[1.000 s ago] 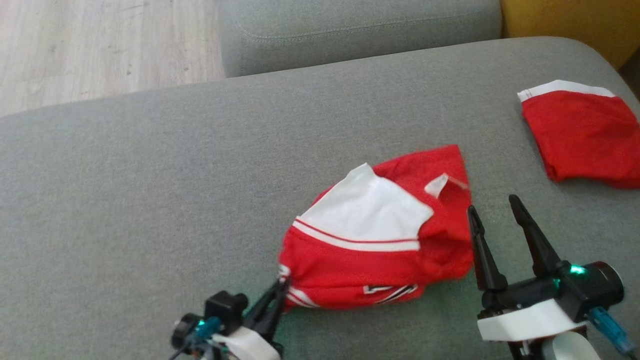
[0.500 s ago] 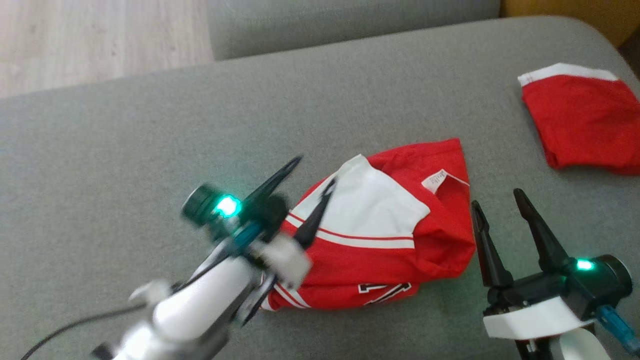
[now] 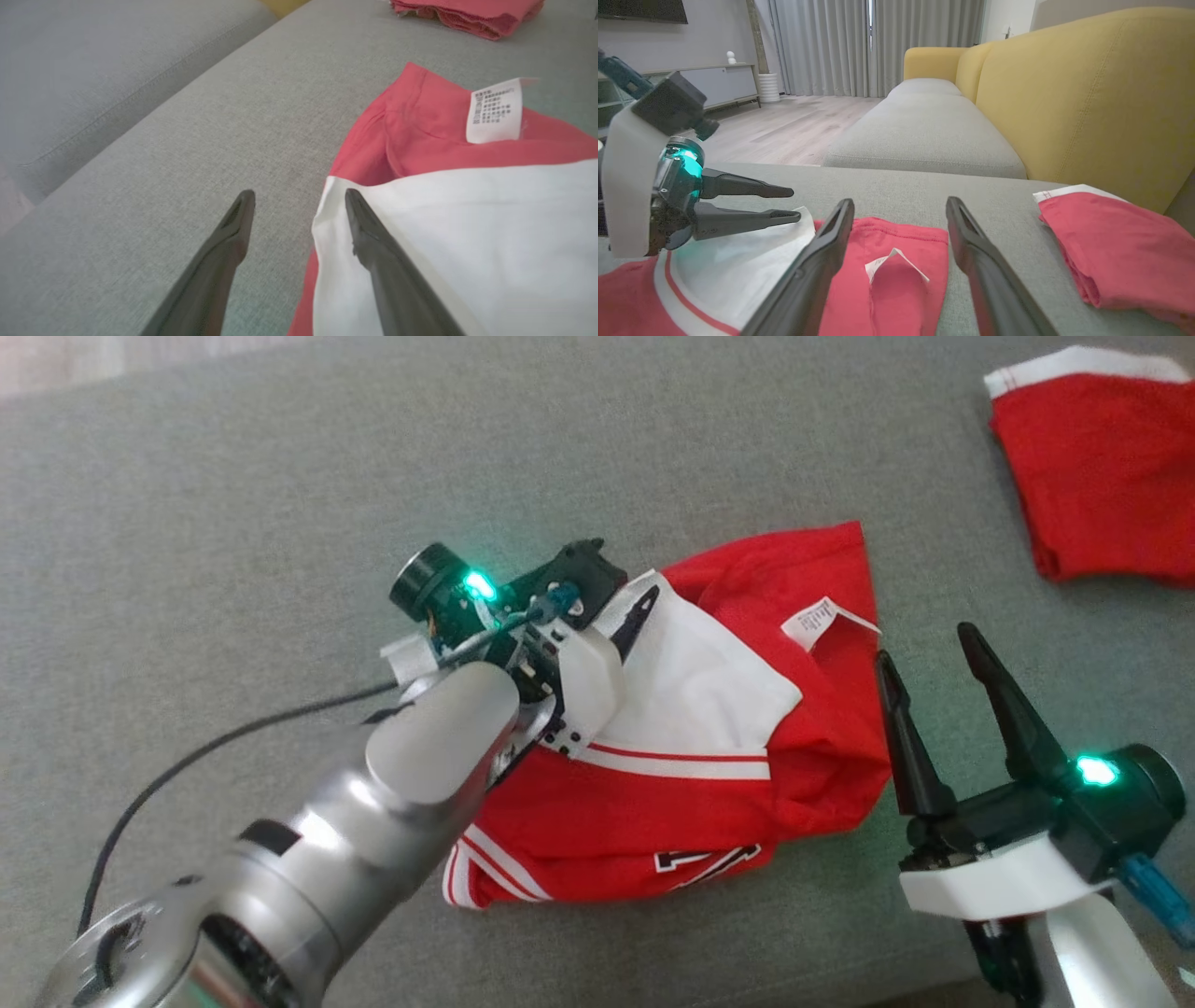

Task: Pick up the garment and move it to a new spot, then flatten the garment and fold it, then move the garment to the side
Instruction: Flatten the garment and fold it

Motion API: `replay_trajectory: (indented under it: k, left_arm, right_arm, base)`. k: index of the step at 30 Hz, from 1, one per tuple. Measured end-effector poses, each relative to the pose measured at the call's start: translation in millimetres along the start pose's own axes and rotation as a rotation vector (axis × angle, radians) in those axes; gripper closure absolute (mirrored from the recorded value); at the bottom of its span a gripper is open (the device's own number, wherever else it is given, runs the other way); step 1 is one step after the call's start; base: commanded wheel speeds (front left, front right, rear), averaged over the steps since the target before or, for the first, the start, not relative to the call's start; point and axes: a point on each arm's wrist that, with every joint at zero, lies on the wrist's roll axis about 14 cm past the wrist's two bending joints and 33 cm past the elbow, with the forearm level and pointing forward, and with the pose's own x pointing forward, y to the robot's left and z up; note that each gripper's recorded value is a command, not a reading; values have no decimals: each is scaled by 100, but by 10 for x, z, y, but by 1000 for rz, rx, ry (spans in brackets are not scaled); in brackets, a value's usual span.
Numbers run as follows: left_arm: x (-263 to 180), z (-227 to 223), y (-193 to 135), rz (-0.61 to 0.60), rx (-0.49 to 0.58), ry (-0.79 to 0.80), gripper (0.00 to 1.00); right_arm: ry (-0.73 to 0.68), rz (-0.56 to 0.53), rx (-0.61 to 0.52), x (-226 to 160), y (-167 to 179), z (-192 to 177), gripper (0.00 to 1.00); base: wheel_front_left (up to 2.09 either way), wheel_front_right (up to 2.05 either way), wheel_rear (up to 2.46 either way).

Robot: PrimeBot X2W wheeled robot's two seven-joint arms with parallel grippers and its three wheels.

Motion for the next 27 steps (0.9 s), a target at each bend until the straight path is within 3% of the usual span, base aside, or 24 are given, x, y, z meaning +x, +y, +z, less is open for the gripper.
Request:
replay_trajectory:
  k: [10, 11, 12, 13, 16, 17, 18, 19, 20, 27]
  left_arm:
    - [162, -176, -103, -81, -63, 40, 2]
    - [164, -165, -100, -84, -61, 35, 15]
    - [168, -140, -102, -88, -54, 29, 36]
    - [171, -108, -114, -95, -52, 17, 52]
    - [169, -46, -183, -118, -47, -8, 66]
    - [167, -31, -202, -124, -45, -15, 76]
    - [164, -23, -227, -132, -41, -19, 76]
    - [162, -8, -252, -139, -38, -28, 95]
    - [161, 1, -275, -148, -39, -30, 100]
    - [133, 60, -296, -157, -23, -54, 100]
  right_arm:
    - [10, -9, 0, 57, -45, -37, 0]
    - [7, -10, -2, 62, -51, -27, 0]
    - [4, -12, -3, 64, -56, -18, 0]
    - [3, -12, -3, 61, -58, -15, 0]
    - [1, -14, -4, 54, -63, -6, 0]
    - [1, -15, -4, 54, -64, -4, 0]
    - [0, -14, -4, 54, -64, -4, 0]
    - [0, -14, -4, 54, -64, -4, 0]
    - [1, -14, -4, 53, -64, -6, 0]
    - [-4, -13, -4, 58, -59, 9, 0]
  base:
    - [0, 0, 0]
    - [0, 0, 0]
    - [0, 0, 0]
    - [0, 0, 0]
    - [0, 0, 0]
    - [0, 0, 0]
    - [0, 0, 0]
    - [0, 0, 0]
    - [0, 0, 0]
    - [0, 0, 0]
